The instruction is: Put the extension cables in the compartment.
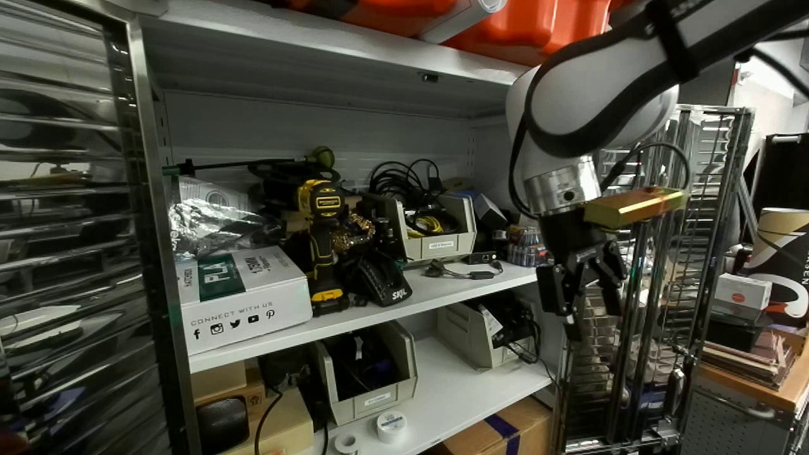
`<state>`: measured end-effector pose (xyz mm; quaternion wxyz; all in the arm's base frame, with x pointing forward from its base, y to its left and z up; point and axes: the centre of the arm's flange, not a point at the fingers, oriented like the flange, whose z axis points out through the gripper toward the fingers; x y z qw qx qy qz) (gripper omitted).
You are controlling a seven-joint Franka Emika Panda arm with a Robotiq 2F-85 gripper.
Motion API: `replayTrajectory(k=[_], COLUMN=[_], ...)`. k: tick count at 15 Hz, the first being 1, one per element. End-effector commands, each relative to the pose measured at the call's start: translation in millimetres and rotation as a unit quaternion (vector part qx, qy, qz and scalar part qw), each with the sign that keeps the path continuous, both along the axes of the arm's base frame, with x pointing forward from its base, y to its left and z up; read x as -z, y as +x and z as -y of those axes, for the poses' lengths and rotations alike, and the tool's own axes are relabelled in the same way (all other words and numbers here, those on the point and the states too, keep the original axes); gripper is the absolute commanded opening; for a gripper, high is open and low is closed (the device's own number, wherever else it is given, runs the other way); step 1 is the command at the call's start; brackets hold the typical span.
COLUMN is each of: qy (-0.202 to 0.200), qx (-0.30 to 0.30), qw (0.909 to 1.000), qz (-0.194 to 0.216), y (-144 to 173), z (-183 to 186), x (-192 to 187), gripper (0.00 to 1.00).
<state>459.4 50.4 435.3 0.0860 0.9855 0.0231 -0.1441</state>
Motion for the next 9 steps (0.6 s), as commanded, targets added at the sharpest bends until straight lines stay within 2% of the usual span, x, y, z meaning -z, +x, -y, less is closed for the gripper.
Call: replayTrajectory(k=[1, 4, 6, 9], qy=[0.005, -0.005, -0.02, -0.026], qx=[-0.079, -0.152, -0.203, -0.265], qw=[0.9969, 0.9883, 0.9789, 0.9631], qz=[-0.003, 0.008, 0.01, 0.04], y=[73, 106, 125, 151], z=[10, 28, 39, 49], x=[12, 23, 25, 22], gripper=[1.0, 1.0, 1.0, 1.0])
